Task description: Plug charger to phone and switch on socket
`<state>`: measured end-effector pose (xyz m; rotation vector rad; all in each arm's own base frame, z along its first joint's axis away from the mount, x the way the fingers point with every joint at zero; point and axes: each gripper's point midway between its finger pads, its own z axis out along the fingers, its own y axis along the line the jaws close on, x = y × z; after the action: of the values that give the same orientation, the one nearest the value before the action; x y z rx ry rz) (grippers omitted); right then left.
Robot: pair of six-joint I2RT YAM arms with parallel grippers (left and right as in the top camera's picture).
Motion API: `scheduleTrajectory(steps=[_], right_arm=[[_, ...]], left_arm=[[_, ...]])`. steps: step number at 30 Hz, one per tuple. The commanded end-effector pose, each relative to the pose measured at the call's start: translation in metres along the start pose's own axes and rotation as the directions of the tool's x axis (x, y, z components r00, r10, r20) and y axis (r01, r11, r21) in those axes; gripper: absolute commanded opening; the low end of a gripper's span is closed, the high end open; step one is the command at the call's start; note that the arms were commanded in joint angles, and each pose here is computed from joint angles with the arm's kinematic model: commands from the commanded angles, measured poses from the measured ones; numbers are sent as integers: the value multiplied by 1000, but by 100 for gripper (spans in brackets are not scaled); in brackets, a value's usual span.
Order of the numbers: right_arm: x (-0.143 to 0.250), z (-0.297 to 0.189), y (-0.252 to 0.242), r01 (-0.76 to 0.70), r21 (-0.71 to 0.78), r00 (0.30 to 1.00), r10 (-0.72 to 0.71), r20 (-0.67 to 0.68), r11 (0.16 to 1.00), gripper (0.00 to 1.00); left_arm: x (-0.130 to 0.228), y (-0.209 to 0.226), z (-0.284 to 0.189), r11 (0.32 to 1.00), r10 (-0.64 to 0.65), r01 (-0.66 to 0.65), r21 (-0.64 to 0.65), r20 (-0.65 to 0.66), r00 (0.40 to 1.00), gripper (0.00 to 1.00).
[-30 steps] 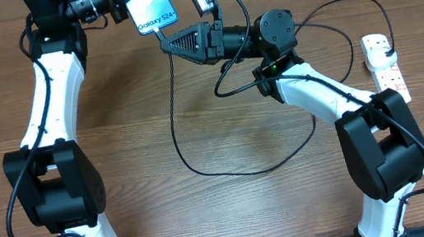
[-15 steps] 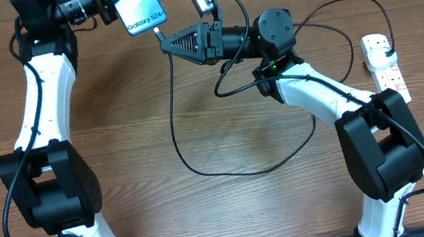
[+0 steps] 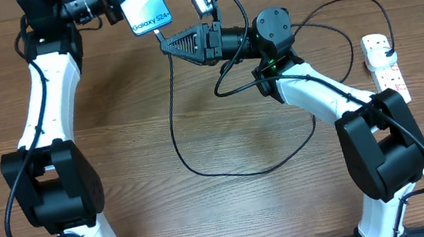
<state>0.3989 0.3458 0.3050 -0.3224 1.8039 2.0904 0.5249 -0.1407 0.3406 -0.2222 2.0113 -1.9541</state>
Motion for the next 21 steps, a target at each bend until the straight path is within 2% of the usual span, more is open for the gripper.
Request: scheduleTrajectory(steps=[1, 21], right_arm=[[-5, 1, 21, 58, -22, 998, -58, 10, 998, 4], [-6, 1, 21, 60, -22, 998, -60, 15, 998, 4]], left_arm=[[4, -8, 4, 1000, 13, -13, 10, -17, 1000, 4], [-7, -6, -6, 997, 80, -80, 2, 28, 996, 4]])
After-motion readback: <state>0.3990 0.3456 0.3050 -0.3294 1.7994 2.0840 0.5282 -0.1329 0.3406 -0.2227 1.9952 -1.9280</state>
